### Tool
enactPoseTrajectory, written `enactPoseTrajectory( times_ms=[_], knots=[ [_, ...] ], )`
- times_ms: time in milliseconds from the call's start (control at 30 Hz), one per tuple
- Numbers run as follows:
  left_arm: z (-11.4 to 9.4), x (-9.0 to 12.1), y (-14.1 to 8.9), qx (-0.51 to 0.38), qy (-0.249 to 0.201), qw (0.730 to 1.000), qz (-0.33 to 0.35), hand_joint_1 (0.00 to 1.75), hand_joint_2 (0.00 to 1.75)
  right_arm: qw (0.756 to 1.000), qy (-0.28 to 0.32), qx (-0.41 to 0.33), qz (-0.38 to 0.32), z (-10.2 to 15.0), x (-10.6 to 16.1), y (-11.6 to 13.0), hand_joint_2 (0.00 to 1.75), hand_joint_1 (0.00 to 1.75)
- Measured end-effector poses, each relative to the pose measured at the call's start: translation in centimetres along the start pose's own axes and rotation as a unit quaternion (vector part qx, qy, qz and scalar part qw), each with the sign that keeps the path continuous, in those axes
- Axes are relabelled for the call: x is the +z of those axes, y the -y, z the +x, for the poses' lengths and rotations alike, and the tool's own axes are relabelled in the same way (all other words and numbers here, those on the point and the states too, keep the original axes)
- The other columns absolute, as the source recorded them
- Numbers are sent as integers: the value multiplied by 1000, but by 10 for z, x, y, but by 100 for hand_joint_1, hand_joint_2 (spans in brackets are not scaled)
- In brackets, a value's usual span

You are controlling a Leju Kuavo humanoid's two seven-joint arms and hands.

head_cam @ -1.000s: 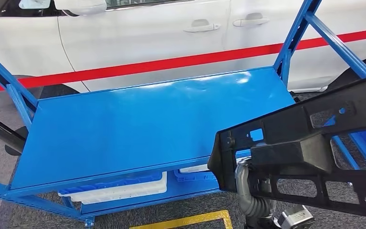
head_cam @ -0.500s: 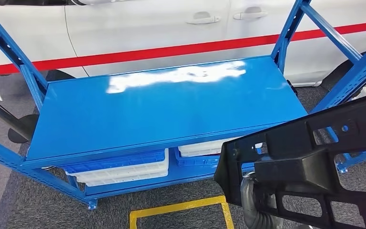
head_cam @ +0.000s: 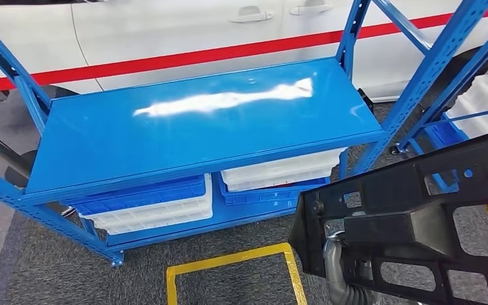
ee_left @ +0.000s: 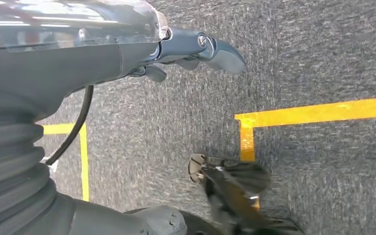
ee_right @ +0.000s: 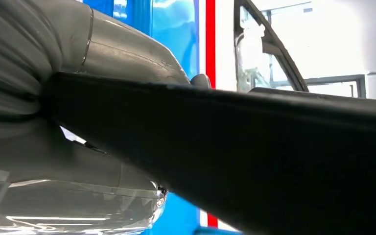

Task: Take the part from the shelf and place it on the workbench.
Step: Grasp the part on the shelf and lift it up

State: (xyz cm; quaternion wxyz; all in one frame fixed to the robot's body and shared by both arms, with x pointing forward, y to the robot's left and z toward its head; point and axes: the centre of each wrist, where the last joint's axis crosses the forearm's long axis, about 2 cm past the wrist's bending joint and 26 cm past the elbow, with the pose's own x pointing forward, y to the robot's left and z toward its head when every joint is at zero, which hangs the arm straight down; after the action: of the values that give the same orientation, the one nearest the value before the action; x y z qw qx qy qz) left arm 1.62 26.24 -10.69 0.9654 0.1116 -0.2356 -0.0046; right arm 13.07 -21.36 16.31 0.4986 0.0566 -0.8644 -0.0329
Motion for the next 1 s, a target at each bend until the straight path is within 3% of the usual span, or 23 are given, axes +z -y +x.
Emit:
enactPoseTrajectory(
  times_ms=[1000],
  knots=[
    [-2, 2, 1, -1, -5, 1000, -8, 0, 175, 1000, -8, 1, 2, 2, 3, -2, 175, 175]
  ],
)
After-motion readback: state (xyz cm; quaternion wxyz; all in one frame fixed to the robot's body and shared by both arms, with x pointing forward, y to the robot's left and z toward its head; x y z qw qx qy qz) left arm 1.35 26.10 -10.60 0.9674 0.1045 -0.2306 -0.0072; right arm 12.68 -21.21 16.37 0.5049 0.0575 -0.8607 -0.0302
